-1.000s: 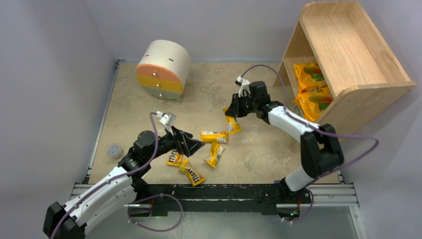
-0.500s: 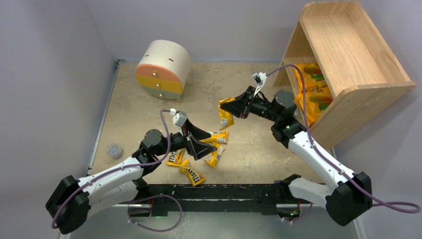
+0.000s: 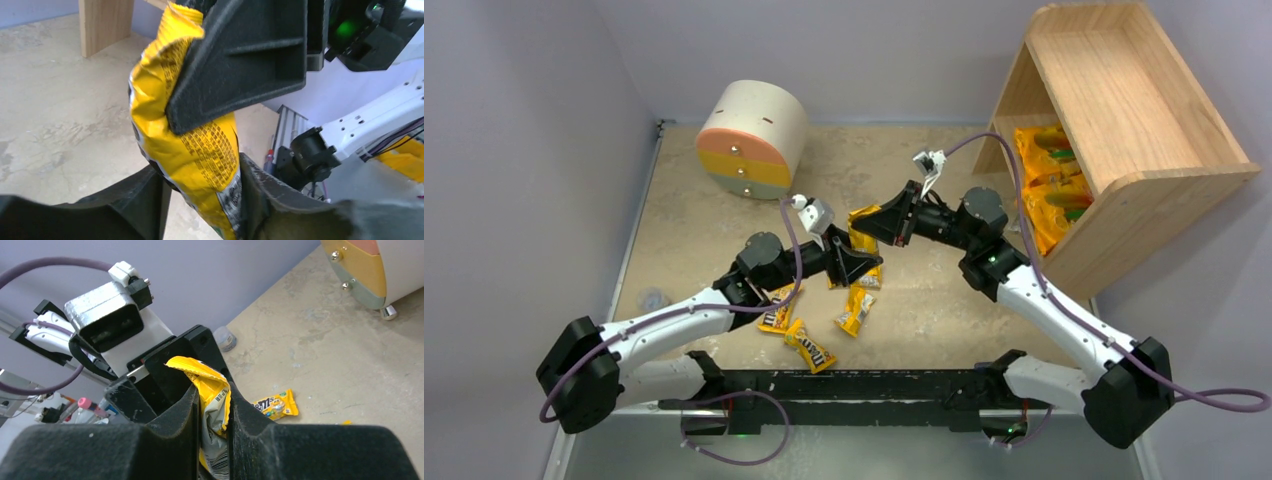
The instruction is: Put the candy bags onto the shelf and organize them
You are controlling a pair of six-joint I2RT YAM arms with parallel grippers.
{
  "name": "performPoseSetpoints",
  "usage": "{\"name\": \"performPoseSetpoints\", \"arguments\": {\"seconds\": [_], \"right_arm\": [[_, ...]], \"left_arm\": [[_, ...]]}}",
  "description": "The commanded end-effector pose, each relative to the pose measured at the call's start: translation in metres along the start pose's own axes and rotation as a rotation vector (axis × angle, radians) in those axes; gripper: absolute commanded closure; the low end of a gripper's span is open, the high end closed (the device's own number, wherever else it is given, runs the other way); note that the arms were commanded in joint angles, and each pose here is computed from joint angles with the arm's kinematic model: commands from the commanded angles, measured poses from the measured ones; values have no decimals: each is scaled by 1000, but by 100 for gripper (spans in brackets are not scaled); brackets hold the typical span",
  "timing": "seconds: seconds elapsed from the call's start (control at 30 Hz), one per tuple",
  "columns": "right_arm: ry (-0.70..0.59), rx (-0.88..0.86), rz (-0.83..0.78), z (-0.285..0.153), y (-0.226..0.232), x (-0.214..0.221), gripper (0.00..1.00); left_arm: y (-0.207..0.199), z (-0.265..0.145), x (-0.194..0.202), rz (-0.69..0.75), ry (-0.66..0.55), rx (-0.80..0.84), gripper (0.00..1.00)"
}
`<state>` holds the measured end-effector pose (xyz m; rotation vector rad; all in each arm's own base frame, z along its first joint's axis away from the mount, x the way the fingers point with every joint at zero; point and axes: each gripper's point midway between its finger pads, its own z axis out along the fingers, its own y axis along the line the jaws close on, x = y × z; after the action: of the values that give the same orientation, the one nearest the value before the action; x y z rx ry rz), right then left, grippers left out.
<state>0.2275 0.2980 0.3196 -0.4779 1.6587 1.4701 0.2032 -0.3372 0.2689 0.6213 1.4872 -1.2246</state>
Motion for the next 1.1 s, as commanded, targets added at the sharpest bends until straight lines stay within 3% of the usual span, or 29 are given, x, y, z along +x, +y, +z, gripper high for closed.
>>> {"name": "performPoseSetpoints", "arguments": {"seconds": [0.0,0.1,0.17,0.2,0.27,0.43,0.57,0.77,1.07], "right_arm": [[-42,-35,-9,-4,19,-13,88],[-22,-3,-5,-11,17,-6,82],[8,29,-38,-18,14,1,75],[34,36,-69,-23,14,6,71],[125,34,-150,-35,17,21,58],[246,19,-511,-71,26,32,17],[320,-4,-668,-87,31,35,1],[392,-242,-800,-83,49,47,2],[471,-364,-732,-68,51,60,25]], "left_arm": [[3,2,-22,97,-59,-29,59],[1,-4,-29,175,-61,-23,76],[-5,-9,-27,293,-18,15,92],[-3,-13,-22,370,20,27,95],[-6,-19,-15,492,68,77,100],[-29,-37,13,666,204,302,100],[-47,-51,29,690,280,453,100],[-42,-53,38,653,345,440,100],[-34,-47,45,611,391,411,100]]}}
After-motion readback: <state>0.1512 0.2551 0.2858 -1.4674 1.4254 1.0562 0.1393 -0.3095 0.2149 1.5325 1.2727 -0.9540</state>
